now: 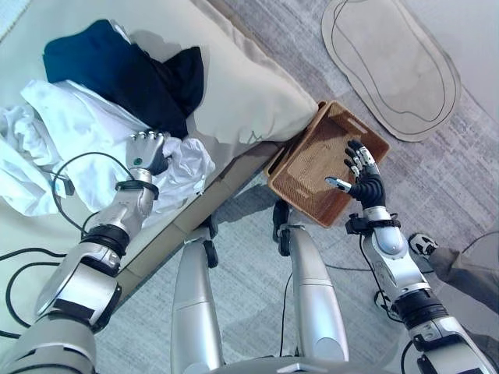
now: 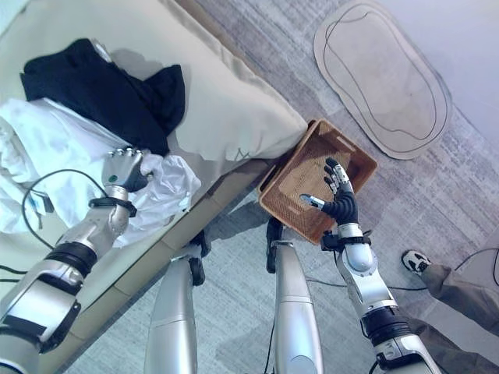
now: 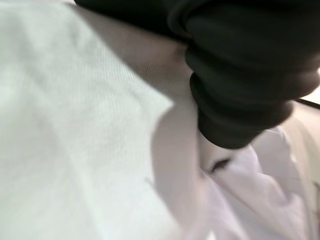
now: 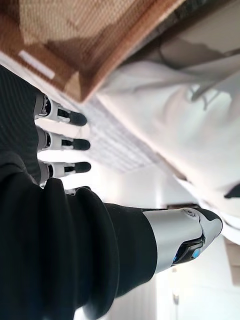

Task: Pick up clothes into the bucket

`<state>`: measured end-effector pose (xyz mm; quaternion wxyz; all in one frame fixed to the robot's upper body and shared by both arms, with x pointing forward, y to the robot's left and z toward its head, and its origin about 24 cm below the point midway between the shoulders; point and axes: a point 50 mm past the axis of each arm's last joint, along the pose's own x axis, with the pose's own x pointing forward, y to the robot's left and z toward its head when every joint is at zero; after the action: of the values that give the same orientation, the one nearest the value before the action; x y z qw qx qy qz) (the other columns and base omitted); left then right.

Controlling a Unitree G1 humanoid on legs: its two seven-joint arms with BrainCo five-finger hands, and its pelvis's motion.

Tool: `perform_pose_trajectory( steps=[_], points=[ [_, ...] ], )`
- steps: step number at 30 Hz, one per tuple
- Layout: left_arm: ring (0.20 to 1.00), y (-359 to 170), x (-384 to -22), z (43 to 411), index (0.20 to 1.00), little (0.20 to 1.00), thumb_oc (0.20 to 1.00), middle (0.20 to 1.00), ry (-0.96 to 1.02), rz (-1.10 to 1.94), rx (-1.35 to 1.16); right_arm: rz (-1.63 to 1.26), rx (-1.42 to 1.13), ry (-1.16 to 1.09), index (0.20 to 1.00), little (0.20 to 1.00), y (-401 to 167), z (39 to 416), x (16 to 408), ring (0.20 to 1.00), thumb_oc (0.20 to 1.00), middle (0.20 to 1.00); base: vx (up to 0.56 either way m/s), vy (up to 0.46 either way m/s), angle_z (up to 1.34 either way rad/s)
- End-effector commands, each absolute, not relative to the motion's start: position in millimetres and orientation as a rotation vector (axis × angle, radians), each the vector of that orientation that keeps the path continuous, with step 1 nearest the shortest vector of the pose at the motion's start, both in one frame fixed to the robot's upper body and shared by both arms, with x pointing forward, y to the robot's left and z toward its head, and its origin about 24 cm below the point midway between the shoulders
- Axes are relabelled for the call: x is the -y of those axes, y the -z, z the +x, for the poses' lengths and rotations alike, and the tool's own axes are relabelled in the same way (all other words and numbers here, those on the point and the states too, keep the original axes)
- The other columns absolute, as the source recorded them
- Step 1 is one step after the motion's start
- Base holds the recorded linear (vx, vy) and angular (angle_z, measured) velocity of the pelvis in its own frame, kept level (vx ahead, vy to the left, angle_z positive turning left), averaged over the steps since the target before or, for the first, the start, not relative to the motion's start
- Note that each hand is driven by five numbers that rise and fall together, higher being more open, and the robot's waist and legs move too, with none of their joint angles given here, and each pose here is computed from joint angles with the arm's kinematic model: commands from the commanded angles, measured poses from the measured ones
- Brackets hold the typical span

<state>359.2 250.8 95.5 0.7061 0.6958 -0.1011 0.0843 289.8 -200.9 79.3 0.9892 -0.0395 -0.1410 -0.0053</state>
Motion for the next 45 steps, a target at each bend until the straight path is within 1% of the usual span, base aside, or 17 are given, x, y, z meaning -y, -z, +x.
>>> perform_pose_trajectory(
  steps=[1,9,16,19,24,27,32,34,38,40,43,44,45],
  points=[
    [0.200,-42,-243,339,0.200,0.200,0.200,0.200,-0.046,1.556,0.083,-0.063,0.387,-0.004,1.000,1.000,-93,280,202,1.000,1.000,1.000,0.00,0.000,0.00],
    [0.200,-20,-246,325,0.200,0.200,0.200,0.200,-0.031,1.511,0.013,-0.066,0.354,0.005,1.000,1.000,-85,279,203,1.000,1.000,1.000,-0.01,0.001,0.00],
    [0.200,-5,-233,311,0.200,0.200,0.200,0.200,0.012,1.443,0.040,-0.083,0.305,0.013,1.000,1.000,-74,279,202,1.000,1.000,1.000,0.01,0.004,0.05],
    [0.200,-11,-228,306,0.200,0.200,0.200,0.200,0.009,1.379,0.098,-0.098,0.291,0.012,1.000,1.000,-71,278,202,1.000,1.000,1.000,0.06,-0.015,0.09],
    [0.200,-47,-224,294,0.200,0.200,0.200,0.200,-0.032,1.256,0.298,-0.182,0.257,0.009,1.000,1.000,-64,278,202,1.000,1.000,1.000,0.07,-0.021,0.11],
    [0.200,-79,-222,283,0.200,0.200,0.200,0.200,-0.040,1.208,0.454,-0.346,0.247,-0.062,1.000,1.000,-62,280,196,1.000,1.000,1.000,0.06,-0.023,0.16],
    [0.200,-129,-207,262,0.200,0.200,0.200,0.200,-0.008,1.102,0.683,-0.598,0.248,-0.191,1.000,1.000,-61,291,181,1.000,1.000,1.000,0.05,-0.030,0.09],
    [0.200,-144,-198,252,0.200,0.200,0.200,0.200,0.024,1.025,0.755,-0.587,0.249,-0.225,1.000,1.000,-62,294,173,1.000,1.000,1.000,0.05,-0.018,-0.03],
    [0.200,-171,-182,235,0.200,0.200,0.200,0.200,0.106,0.746,0.870,-0.617,0.291,-0.306,1.000,1.000,-70,296,158,1.000,1.000,1.000,0.07,-0.022,-0.01],
    [0.200,-182,-171,230,0.200,0.200,0.200,0.200,0.184,0.589,0.911,-0.648,0.325,-0.377,1.000,1.000,-75,296,146,1.000,1.000,1.000,0.08,-0.033,0.00],
    [0.200,-187,-159,229,0.200,0.200,0.200,0.200,0.290,0.468,0.916,-0.717,0.377,-0.497,1.000,1.000,-83,294,128,1.000,1.000,1.000,0.07,-0.019,-0.01],
    [0.200,-188,-159,229,0.200,0.200,0.200,0.200,0.292,0.465,0.915,-0.719,0.377,-0.497,1.000,1.000,-83,294,128,1.000,1.000,1.000,0.08,-0.027,0.00],
    [0.200,-189,-151,231,0.200,0.200,0.200,0.200,0.353,0.409,0.906,-0.731,0.403,-0.569,1.000,1.000,-86,292,118,1.000,1.000,1.000,0.07,-0.024,-0.01]
  ],
)
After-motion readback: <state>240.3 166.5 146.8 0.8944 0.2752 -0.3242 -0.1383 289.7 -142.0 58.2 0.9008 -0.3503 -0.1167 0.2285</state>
